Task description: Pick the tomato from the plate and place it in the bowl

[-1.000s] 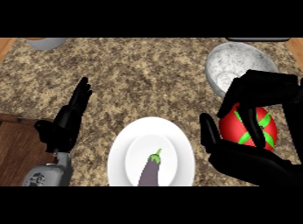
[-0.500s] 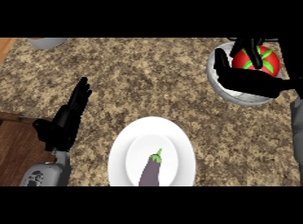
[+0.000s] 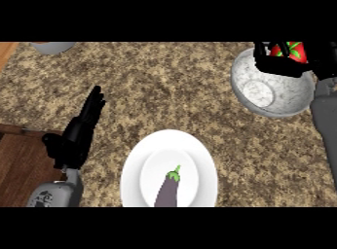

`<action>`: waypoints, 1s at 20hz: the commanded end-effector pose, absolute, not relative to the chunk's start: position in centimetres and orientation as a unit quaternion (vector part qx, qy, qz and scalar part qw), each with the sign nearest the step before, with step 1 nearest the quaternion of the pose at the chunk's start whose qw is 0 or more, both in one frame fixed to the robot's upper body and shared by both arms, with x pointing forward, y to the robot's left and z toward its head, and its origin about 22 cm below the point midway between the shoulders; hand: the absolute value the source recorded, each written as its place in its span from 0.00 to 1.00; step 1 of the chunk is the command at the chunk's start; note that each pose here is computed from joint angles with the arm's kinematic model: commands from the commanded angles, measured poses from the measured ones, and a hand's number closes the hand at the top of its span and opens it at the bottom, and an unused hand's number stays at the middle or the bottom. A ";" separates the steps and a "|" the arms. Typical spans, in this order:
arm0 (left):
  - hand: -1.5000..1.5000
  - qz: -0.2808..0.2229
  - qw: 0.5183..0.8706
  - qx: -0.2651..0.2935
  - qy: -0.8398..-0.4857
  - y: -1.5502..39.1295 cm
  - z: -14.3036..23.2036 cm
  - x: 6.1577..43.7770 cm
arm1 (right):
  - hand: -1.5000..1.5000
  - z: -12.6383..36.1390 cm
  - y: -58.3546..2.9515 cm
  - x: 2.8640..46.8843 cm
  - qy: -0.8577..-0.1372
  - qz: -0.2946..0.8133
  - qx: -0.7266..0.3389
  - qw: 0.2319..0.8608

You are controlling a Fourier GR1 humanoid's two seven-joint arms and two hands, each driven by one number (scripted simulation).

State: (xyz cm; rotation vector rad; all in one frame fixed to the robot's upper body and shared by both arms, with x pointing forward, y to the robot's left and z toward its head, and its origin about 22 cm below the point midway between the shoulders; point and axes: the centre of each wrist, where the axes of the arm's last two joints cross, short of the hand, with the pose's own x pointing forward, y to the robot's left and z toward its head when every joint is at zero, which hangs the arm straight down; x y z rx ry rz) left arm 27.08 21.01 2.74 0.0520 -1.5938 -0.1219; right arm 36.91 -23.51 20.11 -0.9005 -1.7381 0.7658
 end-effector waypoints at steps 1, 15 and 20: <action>0.50 -0.050 0.697 0.036 -0.714 22.2 2.3 28.2 | 1.00 18.2 -24.0 39.4 -0.702 0.324 -0.390 0.499; 0.50 -0.059 0.690 0.021 -0.721 20.1 3.6 27.1 | 0.00 9.4 -32.1 42.3 -0.656 0.336 -0.267 0.620; 0.50 -0.058 0.700 0.021 -0.711 22.7 2.4 26.9 | 0.00 9.0 -32.1 42.7 -0.704 0.313 -0.220 0.598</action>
